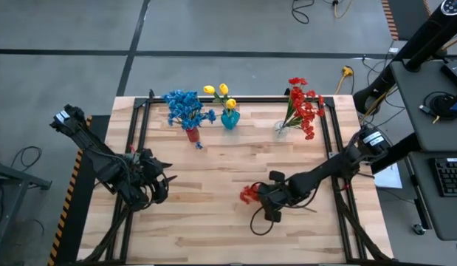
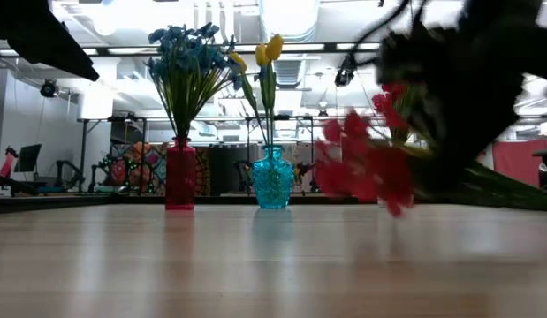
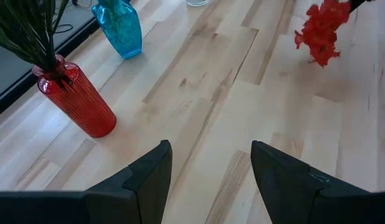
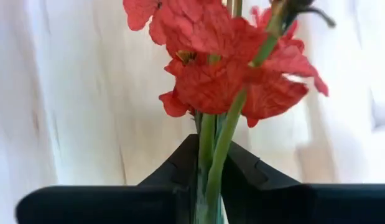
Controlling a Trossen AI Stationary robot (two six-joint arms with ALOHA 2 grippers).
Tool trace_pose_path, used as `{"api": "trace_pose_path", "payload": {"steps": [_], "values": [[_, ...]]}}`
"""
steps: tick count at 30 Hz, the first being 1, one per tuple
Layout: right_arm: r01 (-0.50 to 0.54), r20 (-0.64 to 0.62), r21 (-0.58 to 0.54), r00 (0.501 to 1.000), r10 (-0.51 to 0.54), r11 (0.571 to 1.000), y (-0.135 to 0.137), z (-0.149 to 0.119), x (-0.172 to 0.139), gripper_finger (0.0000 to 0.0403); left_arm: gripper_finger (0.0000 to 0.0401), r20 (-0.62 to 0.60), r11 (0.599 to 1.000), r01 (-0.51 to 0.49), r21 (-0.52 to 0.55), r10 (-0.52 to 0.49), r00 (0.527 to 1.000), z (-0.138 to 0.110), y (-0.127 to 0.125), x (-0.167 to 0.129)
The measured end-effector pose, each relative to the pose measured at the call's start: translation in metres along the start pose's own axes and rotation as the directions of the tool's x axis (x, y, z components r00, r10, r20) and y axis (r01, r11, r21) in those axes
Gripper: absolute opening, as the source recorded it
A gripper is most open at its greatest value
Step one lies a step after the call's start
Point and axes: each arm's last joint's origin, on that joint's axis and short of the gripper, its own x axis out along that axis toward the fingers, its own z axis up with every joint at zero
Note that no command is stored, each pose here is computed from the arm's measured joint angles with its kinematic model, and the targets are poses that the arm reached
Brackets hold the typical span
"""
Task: Sort flowers into vase by color
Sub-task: Put the red flower into the transparent vase
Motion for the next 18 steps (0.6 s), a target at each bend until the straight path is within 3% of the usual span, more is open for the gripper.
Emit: {"api": "trace_pose_path", "payload": {"steps": [10, 18], "values": [[0.172, 0.317, -0.04, 0.936, -0.15, 0.984, -0.006, 0.062, -0.044, 0.0028, 0.0201, 0.022, 1.0, -0.012, 0.018, 0.011, 1.0, 0.001, 0.0, 0.0], [0.165, 0.607, -0.073, 0.79, -0.087, 0.984, -0.04, 0.1, -0.093, 0.0028, 0.0201, 0.035, 1.0, -0.02, 0.021, 0.019, 0.999, 0.001, 0.001, 0.0]]}}
